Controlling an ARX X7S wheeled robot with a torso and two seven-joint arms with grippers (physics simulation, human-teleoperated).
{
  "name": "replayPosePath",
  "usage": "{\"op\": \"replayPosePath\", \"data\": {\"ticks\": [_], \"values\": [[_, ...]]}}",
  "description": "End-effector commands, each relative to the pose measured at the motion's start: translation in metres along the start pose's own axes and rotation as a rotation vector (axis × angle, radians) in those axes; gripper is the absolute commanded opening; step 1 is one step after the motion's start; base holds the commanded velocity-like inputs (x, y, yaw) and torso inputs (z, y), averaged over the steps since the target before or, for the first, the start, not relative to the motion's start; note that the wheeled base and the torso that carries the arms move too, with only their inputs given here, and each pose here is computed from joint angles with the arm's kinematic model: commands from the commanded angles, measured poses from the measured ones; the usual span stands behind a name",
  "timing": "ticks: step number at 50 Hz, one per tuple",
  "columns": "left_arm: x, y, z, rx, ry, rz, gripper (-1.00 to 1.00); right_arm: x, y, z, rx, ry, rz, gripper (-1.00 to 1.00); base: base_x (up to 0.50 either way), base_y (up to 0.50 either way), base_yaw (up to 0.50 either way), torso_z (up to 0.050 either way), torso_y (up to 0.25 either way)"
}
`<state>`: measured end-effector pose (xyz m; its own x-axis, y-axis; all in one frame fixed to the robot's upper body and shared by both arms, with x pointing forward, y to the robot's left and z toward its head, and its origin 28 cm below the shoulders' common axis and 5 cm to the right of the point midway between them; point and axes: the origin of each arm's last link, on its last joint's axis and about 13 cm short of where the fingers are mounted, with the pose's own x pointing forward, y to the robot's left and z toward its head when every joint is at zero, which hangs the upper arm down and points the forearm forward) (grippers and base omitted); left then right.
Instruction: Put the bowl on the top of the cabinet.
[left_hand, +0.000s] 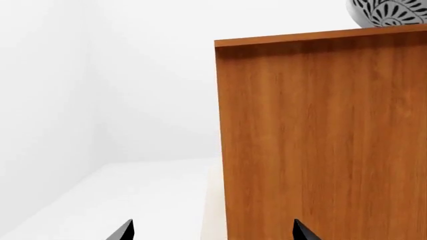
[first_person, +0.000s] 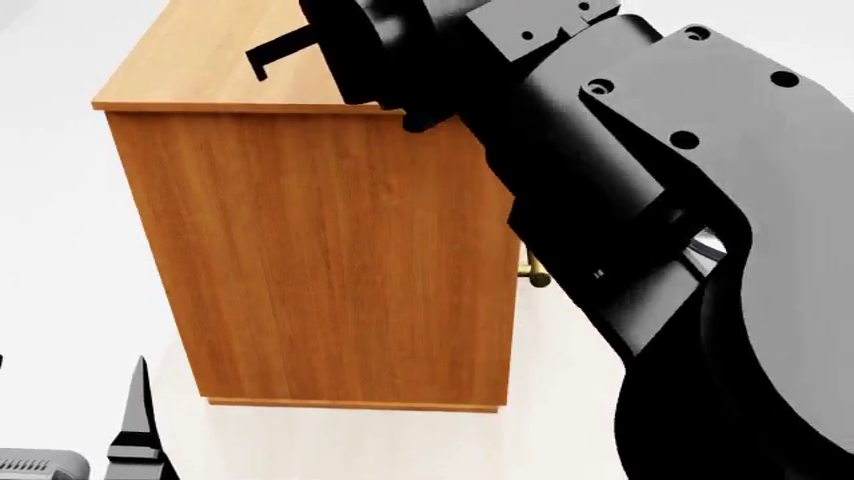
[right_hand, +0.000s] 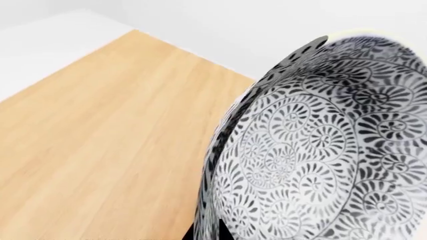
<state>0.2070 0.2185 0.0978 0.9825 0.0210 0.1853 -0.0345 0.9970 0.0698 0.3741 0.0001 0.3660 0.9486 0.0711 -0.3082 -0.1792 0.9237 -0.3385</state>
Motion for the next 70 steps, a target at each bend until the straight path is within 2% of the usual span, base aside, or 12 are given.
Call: {"op": "replayPosePath", "data": {"ticks": [1,17,37,64,70], "values": [[0.000,0.000,0.000,-0.002,-0.001,-0.001,1.00,0.006,0.013,-0.017,-0.019,0.061,0.023,-1.00,0.00,0.00,0.00,0.000,0.000],[0.001,0.001,-0.002,-0.005,0.009,0.002,1.00,0.000,0.032,-0.021,-0.076,0.031,0.091,-1.00,0.00,0.00,0.00,0.000,0.000],[0.000,0.002,-0.005,-0.003,0.013,0.008,1.00,0.012,0.042,-0.044,-0.104,0.061,0.095,-1.00,0.00,0.00,0.00,0.000,0.000],[0.000,0.003,-0.008,-0.009,0.019,0.012,1.00,0.003,0.053,-0.041,-0.138,0.025,0.128,-1.00,0.00,0.00,0.00,-0.001,0.000],[0.001,0.004,-0.009,-0.014,0.022,0.012,1.00,-0.011,0.047,-0.018,-0.130,-0.027,0.105,-1.00,0.00,0.00,0.00,-0.002,0.000]]}}
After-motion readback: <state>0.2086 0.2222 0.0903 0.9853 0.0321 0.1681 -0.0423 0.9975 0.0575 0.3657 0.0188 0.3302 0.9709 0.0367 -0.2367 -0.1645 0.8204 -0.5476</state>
